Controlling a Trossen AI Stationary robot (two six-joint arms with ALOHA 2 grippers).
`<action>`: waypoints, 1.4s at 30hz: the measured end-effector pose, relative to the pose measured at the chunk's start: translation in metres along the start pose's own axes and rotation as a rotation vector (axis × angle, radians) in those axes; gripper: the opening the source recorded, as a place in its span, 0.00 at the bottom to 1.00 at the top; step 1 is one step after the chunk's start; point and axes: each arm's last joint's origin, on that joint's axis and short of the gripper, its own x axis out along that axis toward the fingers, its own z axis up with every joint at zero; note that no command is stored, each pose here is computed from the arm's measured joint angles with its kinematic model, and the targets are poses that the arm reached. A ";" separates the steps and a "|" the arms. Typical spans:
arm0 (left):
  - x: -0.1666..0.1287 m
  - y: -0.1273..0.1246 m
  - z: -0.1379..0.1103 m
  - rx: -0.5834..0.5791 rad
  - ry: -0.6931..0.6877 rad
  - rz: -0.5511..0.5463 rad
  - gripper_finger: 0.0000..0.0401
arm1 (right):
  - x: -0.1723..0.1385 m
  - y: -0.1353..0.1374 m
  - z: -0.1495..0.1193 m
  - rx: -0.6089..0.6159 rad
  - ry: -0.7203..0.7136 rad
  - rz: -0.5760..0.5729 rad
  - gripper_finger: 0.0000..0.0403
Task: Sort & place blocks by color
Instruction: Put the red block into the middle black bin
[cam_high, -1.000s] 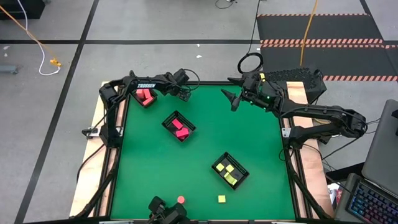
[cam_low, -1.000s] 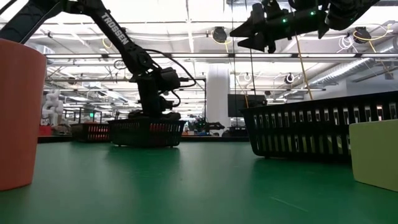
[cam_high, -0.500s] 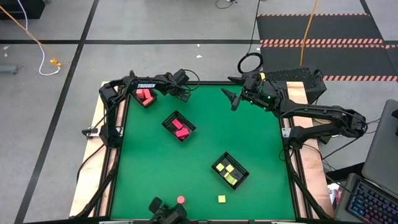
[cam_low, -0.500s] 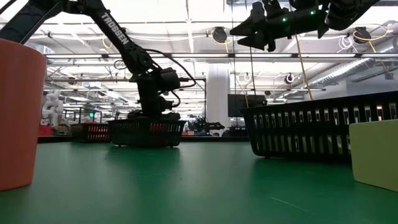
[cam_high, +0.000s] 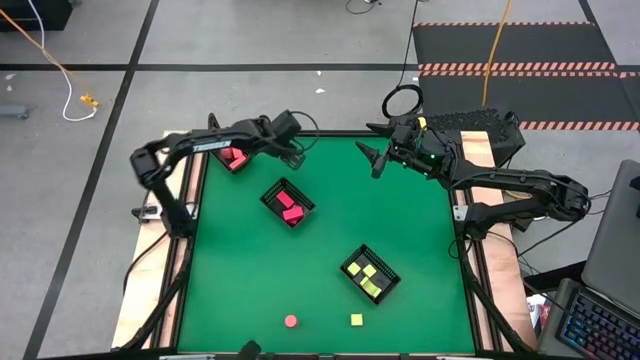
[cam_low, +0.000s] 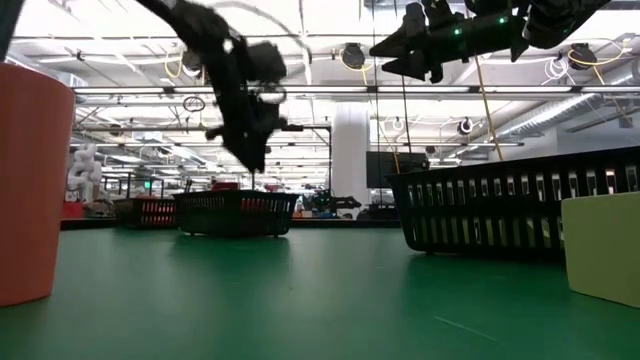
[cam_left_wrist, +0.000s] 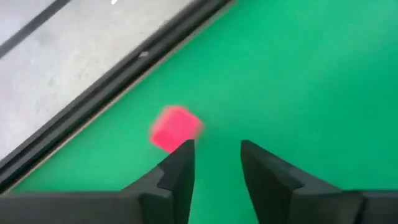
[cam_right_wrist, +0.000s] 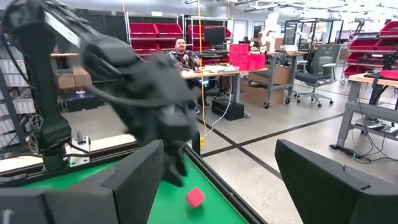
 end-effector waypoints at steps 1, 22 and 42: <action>-0.011 -0.006 -0.002 0.021 -0.010 -0.017 0.31 | 0.000 0.000 0.000 0.000 0.000 0.000 0.75; -0.037 0.011 -0.008 0.062 -0.004 0.081 0.36 | 0.000 0.003 0.003 -0.001 -0.032 0.014 0.75; 0.077 0.049 -0.014 0.003 0.255 0.027 0.76 | 0.000 0.003 0.003 0.005 -0.030 0.015 0.75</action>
